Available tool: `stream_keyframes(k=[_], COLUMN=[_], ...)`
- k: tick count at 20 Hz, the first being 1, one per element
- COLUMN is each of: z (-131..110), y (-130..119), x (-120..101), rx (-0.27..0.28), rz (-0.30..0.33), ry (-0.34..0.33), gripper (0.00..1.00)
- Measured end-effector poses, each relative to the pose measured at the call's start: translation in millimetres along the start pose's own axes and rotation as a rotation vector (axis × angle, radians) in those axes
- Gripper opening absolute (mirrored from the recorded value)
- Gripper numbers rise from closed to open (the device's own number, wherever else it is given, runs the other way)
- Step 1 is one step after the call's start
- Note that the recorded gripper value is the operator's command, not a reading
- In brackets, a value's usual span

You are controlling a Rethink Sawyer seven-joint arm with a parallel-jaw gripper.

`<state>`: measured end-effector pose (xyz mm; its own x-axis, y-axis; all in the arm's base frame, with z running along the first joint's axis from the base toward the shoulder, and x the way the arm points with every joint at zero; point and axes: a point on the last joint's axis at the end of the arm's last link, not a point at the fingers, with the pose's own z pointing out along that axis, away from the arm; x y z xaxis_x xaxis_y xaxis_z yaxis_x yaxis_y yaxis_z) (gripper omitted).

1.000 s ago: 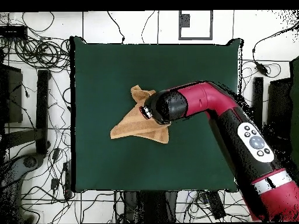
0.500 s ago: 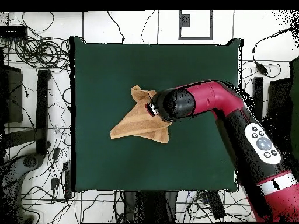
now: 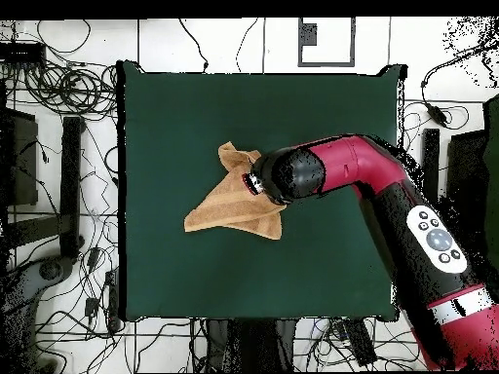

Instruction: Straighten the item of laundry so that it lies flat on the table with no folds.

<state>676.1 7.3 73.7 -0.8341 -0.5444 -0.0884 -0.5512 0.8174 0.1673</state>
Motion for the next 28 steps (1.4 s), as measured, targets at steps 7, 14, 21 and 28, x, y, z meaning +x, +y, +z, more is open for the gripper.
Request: stream_keyframes(k=[7,14,21,28], z=[15,14,-9,-27], y=[11,22,21,9], x=[1,2,-2,2], rx=[-0.034,-0.038,0.018,0.076], rz=[-0.004,-0.025,-0.043,-0.037], ry=[0.016,0.072,0.098,0.107], gripper=[1.00,1.00,1.00,1.00])
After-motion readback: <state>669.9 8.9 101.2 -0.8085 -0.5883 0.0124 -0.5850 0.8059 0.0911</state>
